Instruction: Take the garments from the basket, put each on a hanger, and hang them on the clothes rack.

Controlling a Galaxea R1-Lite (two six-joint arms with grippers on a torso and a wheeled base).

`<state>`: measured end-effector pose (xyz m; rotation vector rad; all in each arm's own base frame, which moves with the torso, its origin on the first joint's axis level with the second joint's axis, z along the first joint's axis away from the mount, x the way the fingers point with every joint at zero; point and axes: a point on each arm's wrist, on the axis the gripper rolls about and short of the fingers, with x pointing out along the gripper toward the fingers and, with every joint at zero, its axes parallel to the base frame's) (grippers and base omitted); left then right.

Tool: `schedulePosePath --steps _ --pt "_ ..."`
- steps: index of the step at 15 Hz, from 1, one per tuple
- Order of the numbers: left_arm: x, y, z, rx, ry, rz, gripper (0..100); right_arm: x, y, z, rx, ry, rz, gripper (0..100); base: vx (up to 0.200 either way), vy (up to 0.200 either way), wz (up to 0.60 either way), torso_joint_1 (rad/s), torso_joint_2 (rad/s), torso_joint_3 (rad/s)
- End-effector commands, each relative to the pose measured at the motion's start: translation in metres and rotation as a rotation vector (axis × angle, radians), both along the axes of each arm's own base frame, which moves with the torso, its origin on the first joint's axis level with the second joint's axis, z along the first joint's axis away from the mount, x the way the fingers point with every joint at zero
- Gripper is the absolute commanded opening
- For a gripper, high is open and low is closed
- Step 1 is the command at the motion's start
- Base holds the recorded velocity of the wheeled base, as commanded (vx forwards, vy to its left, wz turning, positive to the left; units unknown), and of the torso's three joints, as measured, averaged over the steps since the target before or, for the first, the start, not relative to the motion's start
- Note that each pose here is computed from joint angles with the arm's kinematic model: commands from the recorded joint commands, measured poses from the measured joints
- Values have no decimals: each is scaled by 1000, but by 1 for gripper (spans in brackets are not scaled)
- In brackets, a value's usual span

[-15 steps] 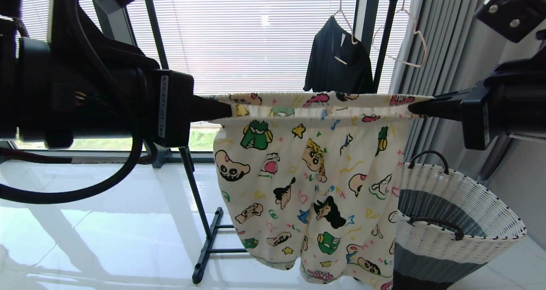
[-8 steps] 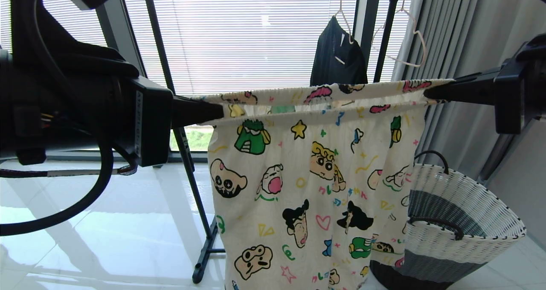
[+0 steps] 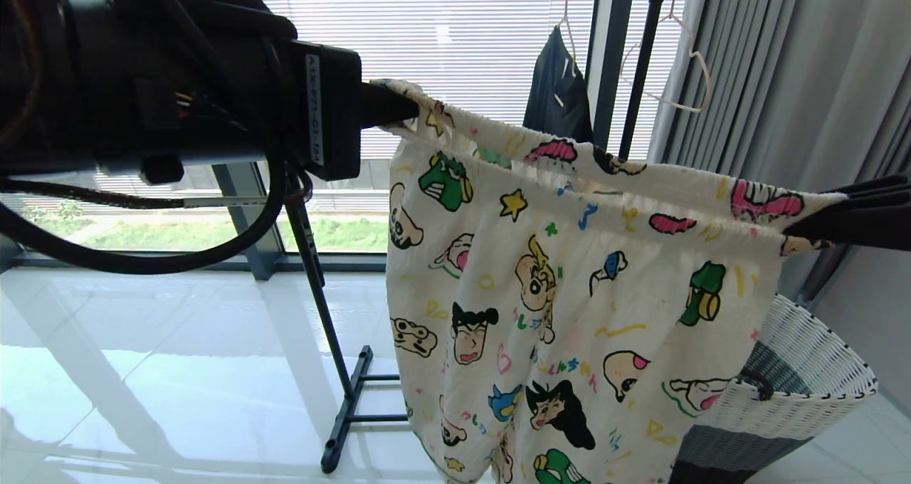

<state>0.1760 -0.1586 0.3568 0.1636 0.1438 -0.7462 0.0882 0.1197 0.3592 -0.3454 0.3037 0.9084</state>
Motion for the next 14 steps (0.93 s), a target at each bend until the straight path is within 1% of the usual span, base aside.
schedulePosePath --steps 1,4,6,8,9,11,12,13,14 --pt "15 -18 0 5 6 -14 0 -7 5 0 -3 1 58 0 0 0 0 0 0 0" --pt "15 -22 2 0 1 -26 0 -6 8 -1 -9 4 65 0 0 0 0 0 0 0" --pt "12 -19 4 -3 -3 -24 0 -7 7 -1 -8 2 60 0 0 0 0 0 0 0" --pt "5 -12 5 -1 1 -21 0 -1 8 1 0 -5 30 0 0 0 0 0 0 0" --pt "-10 0 0 21 26 -24 0 10 15 8 34 -28 0 0 0 0 0 0 0 0" --pt "-38 12 -12 45 52 -75 0 25 27 16 64 -51 -26 0 0 0 0 0 0 0" --pt "-50 16 -18 53 59 -104 0 31 34 19 72 -57 -32 0 0 0 0 0 0 0" --pt "-67 21 -28 69 70 -156 0 38 43 24 88 -69 -32 0 0 0 0 0 0 0" --pt "-77 24 -34 78 76 -193 0 43 49 27 94 -72 -31 0 0 0 0 0 0 0"
